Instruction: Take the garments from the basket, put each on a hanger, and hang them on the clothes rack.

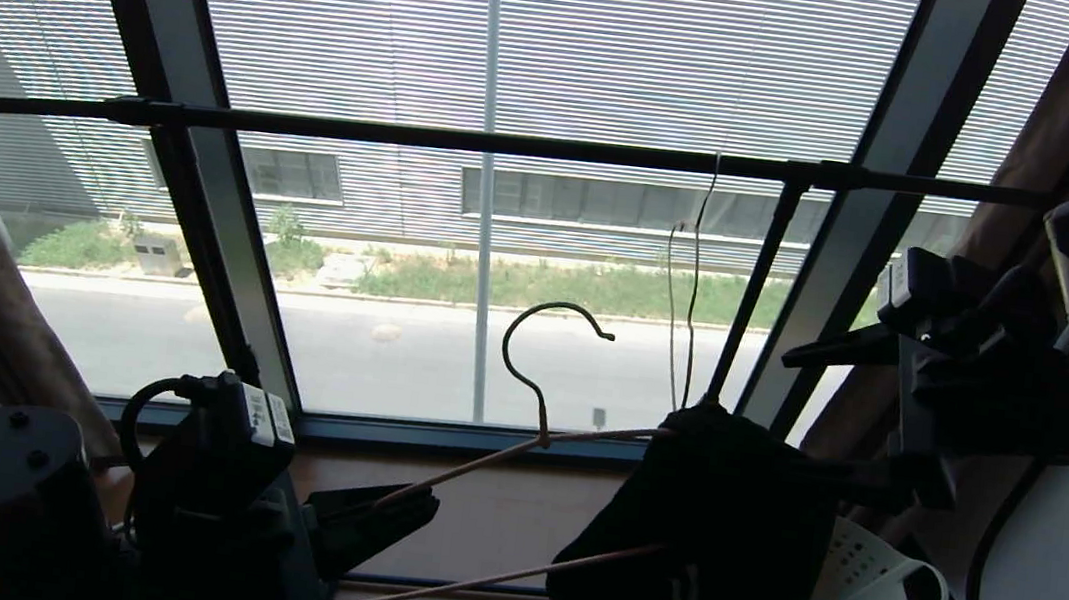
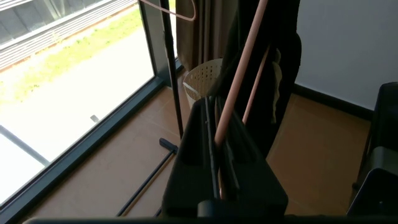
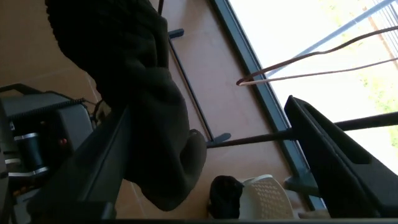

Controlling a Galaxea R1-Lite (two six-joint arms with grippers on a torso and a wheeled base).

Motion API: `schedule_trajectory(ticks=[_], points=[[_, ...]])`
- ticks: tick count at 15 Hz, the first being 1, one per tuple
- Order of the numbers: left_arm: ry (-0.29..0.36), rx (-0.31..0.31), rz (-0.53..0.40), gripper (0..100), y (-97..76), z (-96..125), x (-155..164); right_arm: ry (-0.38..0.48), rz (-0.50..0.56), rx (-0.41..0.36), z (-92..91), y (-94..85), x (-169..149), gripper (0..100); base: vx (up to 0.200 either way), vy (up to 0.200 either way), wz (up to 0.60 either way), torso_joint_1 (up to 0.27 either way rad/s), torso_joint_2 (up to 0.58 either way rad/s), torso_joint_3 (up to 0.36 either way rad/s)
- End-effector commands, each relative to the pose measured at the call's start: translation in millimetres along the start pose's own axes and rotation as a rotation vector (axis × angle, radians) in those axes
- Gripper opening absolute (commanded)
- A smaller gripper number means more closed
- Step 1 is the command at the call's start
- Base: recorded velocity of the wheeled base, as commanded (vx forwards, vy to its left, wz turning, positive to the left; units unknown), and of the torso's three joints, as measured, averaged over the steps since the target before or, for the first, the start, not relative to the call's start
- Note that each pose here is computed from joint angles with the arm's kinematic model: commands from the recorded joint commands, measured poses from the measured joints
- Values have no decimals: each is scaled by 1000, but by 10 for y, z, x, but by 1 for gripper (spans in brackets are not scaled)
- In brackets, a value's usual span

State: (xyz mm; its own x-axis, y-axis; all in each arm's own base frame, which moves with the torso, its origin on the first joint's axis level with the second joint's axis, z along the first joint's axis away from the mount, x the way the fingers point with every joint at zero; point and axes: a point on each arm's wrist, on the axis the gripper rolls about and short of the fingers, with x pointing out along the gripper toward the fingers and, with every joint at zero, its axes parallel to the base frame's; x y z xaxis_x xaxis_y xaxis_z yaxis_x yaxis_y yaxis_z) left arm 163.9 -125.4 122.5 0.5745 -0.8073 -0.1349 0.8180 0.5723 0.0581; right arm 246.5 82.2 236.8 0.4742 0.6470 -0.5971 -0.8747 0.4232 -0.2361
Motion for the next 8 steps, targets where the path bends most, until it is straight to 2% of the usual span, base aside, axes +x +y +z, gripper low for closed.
schedule_trajectory(ticks=[1,5,8], points=[[-1,1,-8,0,-16,1,-4,7,20,0,28,-75,142,100,0,0,0,0,0,0],[1,1,-7,0,-18,-2,-10,-8,65,-34,156,-37,292,100,0,0,0,0,0,0],[3,0,-7,0,-23,-10,-23,-19,105,-61,242,74,355,100,0,0,0,0,0,0]])
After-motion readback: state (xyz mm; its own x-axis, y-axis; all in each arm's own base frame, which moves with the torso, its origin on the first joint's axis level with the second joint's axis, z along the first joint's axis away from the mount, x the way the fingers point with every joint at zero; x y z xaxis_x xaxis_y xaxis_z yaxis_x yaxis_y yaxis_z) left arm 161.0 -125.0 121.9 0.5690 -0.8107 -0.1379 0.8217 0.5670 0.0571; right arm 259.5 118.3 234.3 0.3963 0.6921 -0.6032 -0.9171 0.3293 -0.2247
